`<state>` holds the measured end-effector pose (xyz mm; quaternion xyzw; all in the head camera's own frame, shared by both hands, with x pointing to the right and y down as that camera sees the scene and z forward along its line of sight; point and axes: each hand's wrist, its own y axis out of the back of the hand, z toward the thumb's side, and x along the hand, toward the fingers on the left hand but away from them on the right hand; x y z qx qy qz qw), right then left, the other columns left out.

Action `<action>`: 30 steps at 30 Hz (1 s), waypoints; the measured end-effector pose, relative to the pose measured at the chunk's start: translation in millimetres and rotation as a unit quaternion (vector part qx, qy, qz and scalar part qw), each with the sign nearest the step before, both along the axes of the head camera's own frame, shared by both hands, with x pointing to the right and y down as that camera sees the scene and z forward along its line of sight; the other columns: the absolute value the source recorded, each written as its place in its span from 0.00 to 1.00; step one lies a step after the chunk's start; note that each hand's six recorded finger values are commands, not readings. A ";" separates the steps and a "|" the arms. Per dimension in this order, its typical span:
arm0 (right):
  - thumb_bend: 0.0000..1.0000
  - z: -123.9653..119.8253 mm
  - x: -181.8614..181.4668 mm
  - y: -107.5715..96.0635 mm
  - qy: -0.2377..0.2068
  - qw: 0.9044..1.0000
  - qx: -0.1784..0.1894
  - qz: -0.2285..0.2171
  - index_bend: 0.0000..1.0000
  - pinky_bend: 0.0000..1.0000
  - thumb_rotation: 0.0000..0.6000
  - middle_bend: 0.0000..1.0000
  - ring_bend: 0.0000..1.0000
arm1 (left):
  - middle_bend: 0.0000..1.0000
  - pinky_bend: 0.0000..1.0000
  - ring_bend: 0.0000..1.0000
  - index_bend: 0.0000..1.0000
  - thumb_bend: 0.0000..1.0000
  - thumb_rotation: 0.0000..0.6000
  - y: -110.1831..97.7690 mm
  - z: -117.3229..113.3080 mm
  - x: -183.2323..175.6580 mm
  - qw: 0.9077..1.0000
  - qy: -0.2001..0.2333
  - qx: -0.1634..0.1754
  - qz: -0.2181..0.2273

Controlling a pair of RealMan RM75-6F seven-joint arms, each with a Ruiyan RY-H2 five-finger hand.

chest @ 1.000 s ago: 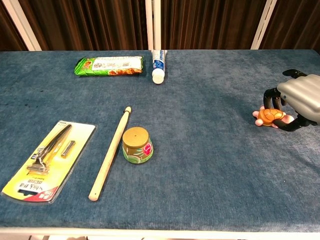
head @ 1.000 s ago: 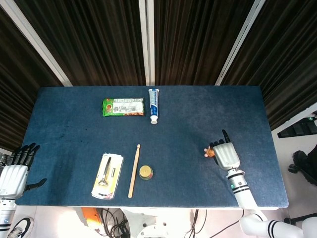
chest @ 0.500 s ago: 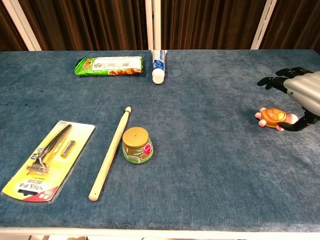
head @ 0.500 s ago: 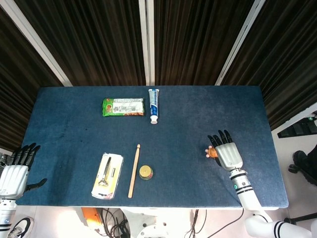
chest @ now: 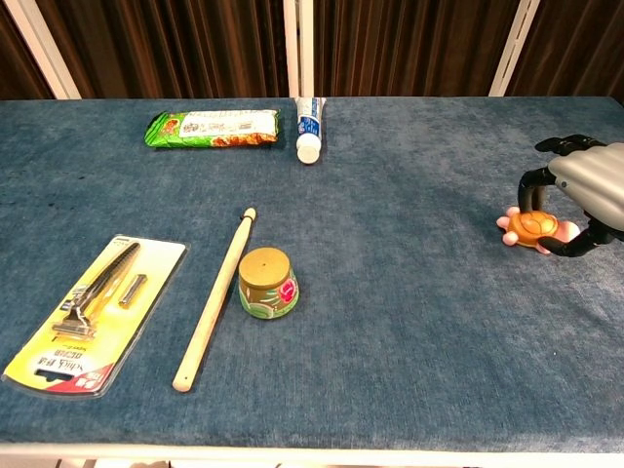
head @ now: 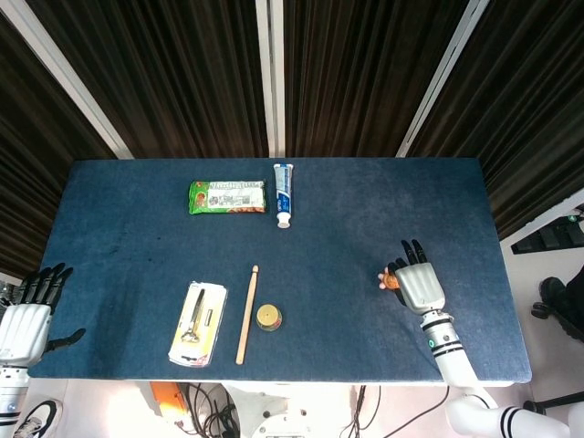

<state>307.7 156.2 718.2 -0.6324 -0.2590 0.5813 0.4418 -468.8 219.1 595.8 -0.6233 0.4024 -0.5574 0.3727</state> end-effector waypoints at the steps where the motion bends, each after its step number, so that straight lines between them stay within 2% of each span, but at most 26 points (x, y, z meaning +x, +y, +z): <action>1: 0.35 1.0 0.4 -0.9 0.001 1.000 0.005 0.004 0.86 0.00 1.00 0.69 0.24 | 0.00 0.00 0.00 0.06 0.06 1.00 0.0 0.1 0.0 1.000 0.000 0.000 0.000; 3: 0.38 1.8 1.0 -1.9 0.003 1.000 0.009 0.007 0.95 0.00 1.00 0.76 0.29 | 0.00 0.00 0.00 0.06 0.06 1.00 0.0 0.4 -0.1 1.000 0.002 -0.001 -0.001; 5: 0.40 2.6 2.5 -3.3 0.003 1.000 0.016 0.013 1.00 0.00 1.00 0.82 0.33 | 0.00 0.00 0.00 0.06 0.06 1.00 0.1 0.9 -0.9 1.000 0.002 -0.002 -0.002; 11: 0.44 4.7 6.4 -4.6 0.006 1.000 0.025 0.016 1.00 0.00 1.00 0.86 0.35 | 0.00 0.00 0.00 0.06 0.06 1.00 -0.7 -0.1 -0.5 1.000 0.002 0.001 0.000; 14: 0.41 4.3 6.5 -4.8 0.003 1.000 0.025 0.018 0.99 0.00 1.00 0.83 0.35 | 0.00 0.00 0.00 0.06 0.06 1.00 -0.8 -0.6 -0.1 1.000 0.002 0.002 0.000; 15: 0.39 4.0 6.5 -4.9 0.000 1.000 0.025 0.019 0.96 0.00 1.00 0.80 0.35 | 0.00 0.00 0.00 0.06 0.06 1.00 -0.8 -0.8 0.0 1.000 0.001 0.002 0.000; 17: 0.24 3.3 7.3 -4.6 -0.005 1.000 0.022 0.020 0.74 0.00 1.00 0.65 0.28 | 0.00 0.00 0.00 0.06 0.06 1.00 -0.8 -1.2 0.2 1.000 0.001 0.003 0.001; 19: 0.06 1.5 8.9 -4.7 -0.005 1.000 0.016 0.017 0.38 0.00 1.00 0.39 0.13 | 0.00 0.00 0.00 0.06 0.06 1.00 -1.0 -1.4 0.5 1.000 0.001 0.003 0.001; 20: 0.01 0.1 9.4 -5.1 -0.008 1.000 0.015 0.017 0.21 0.00 1.00 0.24 0.05 | 0.00 0.00 0.00 0.06 0.06 1.00 -1.2 -1.6 0.8 1.000 0.001 0.003 0.002; 22: 0.00 -5.4 11.5 -7.7 -0.019 1.000 0.012 0.022 0.04 0.00 1.00 0.06 0.00 | 0.00 0.00 0.00 0.06 0.06 1.00 -1.4 -1.9 1.2 1.000 0.001 0.004 0.002; 24: 0.00 -12.9 15.1 -11.8 -0.030 0.999 0.013 0.029 0.00 0.00 1.00 0.00 0.00 | 0.00 0.00 0.00 0.06 0.06 1.00 -1.3 -2.3 1.3 1.000 0.002 0.005 0.001; 30: 0.00 -43.4 38.8 -21.6 -0.066 0.995 0.024 0.065 0.00 0.00 1.00 0.00 0.00 | 0.00 0.00 0.00 0.06 0.06 1.00 -0.7 -1.7 1.3 1.000 0.003 0.004 -0.001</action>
